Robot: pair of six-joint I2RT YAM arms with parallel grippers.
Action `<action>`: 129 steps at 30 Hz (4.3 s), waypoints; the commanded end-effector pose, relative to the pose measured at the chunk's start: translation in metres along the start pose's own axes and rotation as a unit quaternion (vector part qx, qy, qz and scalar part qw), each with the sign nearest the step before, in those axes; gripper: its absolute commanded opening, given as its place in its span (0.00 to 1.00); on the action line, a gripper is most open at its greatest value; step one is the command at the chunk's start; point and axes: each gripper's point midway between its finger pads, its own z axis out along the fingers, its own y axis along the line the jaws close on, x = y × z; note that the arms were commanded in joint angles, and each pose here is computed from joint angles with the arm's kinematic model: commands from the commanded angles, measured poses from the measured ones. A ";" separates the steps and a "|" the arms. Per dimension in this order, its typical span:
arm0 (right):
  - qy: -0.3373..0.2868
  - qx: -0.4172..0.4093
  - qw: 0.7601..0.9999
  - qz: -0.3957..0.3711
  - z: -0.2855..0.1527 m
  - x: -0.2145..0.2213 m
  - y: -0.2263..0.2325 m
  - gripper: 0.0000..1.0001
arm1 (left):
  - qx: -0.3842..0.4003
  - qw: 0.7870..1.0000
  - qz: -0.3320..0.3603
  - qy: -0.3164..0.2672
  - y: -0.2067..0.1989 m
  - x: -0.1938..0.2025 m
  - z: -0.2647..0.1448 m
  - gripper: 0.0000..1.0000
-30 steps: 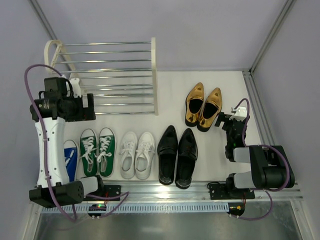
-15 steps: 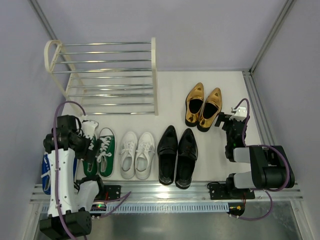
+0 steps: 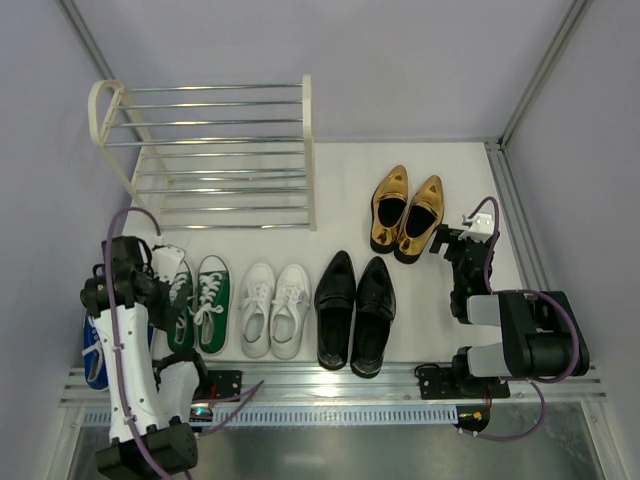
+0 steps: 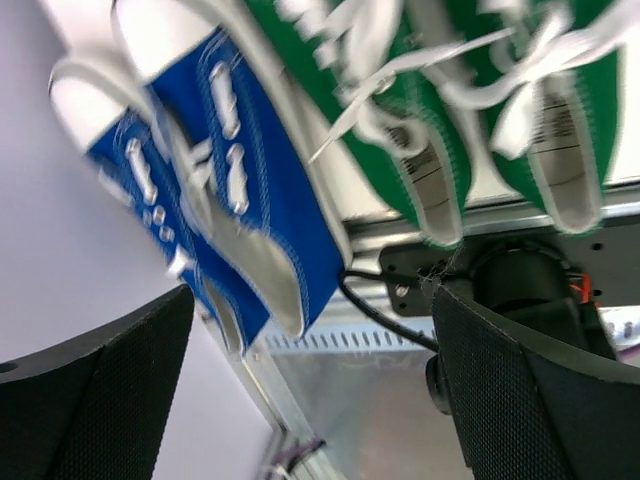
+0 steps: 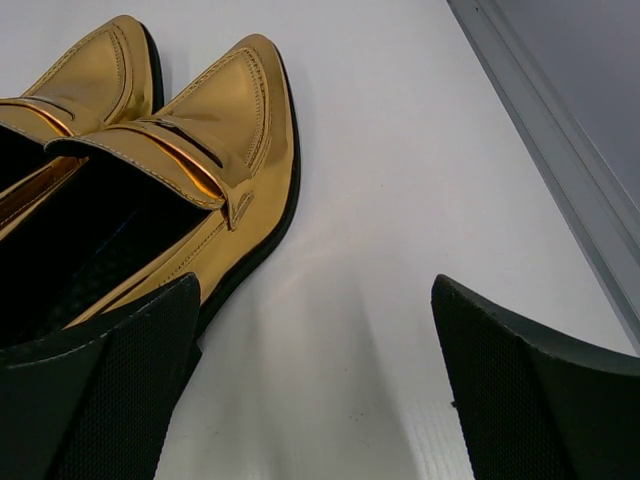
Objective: Place and organize the shoes onto the shoe shelf
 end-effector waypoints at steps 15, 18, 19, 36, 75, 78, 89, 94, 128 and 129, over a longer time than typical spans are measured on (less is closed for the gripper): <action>-0.043 -0.001 0.999 0.005 0.003 -0.023 0.001 0.97 | 0.143 0.950 -0.277 0.020 0.044 0.109 0.027 1.00; -0.044 -0.001 0.999 0.005 0.003 -0.023 0.001 0.97 | 0.133 0.961 -0.242 0.012 0.019 0.114 0.036 1.00; -0.044 -0.001 0.999 0.005 0.003 -0.024 0.001 0.97 | 0.115 0.966 -0.230 0.008 0.016 0.112 0.034 1.00; -0.044 -0.002 0.999 0.005 0.003 -0.024 0.001 0.97 | 0.009 0.955 -0.279 -0.098 0.104 0.103 0.076 0.99; -0.045 -0.001 0.999 0.005 0.003 -0.025 0.001 0.97 | 0.085 0.955 -0.251 -0.131 0.061 0.104 0.152 0.38; -0.044 -0.003 0.999 0.005 0.003 -0.024 0.002 0.97 | 0.113 0.954 -0.252 -0.114 0.050 0.111 0.159 0.46; -0.044 -0.002 0.999 0.005 0.003 -0.024 0.001 0.97 | 0.112 0.951 -0.253 -0.141 0.071 0.090 0.115 0.00; -0.044 -0.002 0.999 0.005 0.003 -0.024 0.001 0.97 | 0.098 0.953 -0.217 -0.187 0.076 0.044 0.062 0.00; -0.044 -0.002 0.999 0.005 0.003 -0.024 0.001 0.97 | 0.070 0.932 -0.255 -0.249 0.053 -0.191 0.042 0.00; -0.044 -0.002 0.999 0.005 0.003 -0.024 0.001 0.97 | 0.076 0.930 -0.257 -0.249 0.046 -0.197 0.047 0.00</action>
